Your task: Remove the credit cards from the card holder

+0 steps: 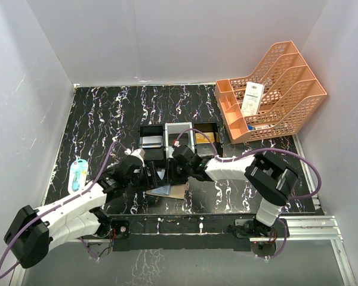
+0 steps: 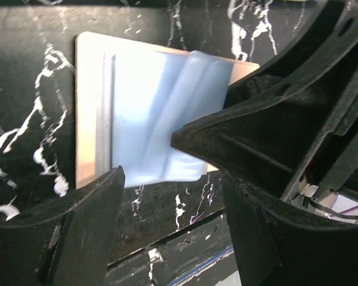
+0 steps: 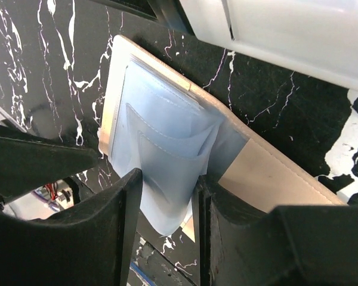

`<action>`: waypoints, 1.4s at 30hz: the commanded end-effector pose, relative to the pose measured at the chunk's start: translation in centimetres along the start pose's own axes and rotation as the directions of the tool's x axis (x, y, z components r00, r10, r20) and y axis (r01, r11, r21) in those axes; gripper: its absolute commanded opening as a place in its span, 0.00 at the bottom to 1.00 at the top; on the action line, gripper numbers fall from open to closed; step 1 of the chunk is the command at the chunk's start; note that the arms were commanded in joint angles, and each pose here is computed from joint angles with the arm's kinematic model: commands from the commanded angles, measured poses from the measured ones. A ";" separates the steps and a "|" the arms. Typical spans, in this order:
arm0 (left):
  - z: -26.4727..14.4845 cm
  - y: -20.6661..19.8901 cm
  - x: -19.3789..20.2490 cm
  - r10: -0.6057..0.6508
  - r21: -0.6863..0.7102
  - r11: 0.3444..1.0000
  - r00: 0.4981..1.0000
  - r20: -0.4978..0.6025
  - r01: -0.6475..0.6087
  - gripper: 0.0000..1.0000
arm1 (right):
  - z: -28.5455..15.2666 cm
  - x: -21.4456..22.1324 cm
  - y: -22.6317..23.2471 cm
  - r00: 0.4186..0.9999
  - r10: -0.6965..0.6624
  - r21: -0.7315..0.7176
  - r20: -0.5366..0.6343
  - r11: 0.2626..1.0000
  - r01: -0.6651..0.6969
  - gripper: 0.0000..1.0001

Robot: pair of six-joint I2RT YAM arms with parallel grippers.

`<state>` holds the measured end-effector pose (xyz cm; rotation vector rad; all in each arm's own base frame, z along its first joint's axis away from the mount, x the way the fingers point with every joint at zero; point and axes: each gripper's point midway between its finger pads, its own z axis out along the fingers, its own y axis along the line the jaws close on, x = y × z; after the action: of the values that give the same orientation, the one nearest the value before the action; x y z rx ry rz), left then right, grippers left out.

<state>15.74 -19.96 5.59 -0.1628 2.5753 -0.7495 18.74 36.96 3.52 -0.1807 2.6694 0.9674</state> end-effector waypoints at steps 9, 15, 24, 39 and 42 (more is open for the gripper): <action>-1.9 -0.2 -3.0 0.047 -0.046 0.998 0.990 0.133 -0.042 0.61 | -0.9 0.0 -0.2 0.999 0.023 0.040 -0.028 0.999 -0.022 0.50; -7.4 4.7 -4.8 -0.102 -0.239 0.952 0.938 0.332 0.188 0.69 | -0.2 -1.4 0.0 0.998 -0.057 0.177 -0.032 0.982 0.062 0.66; -9.0 5.1 -5.0 -0.146 -0.238 0.940 0.918 0.370 0.245 0.70 | 1.0 -1.6 -0.9 0.995 -0.091 0.387 -0.045 0.917 0.101 0.80; -9.2 5.1 -5.0 -0.139 -0.252 0.937 0.921 0.363 0.241 0.70 | 2.5 0.4 -1.9 0.992 -0.111 0.499 -0.056 0.858 0.124 0.66; -9.2 5.0 -5.0 -0.141 -0.248 0.939 0.922 0.362 0.240 0.70 | 2.5 0.5 -1.5 0.993 -0.108 0.465 -0.048 0.877 0.118 0.56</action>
<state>15.75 -10.41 10.50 -0.5796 2.3754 -0.3612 20.02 38.76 2.94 -0.2563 2.7369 0.3120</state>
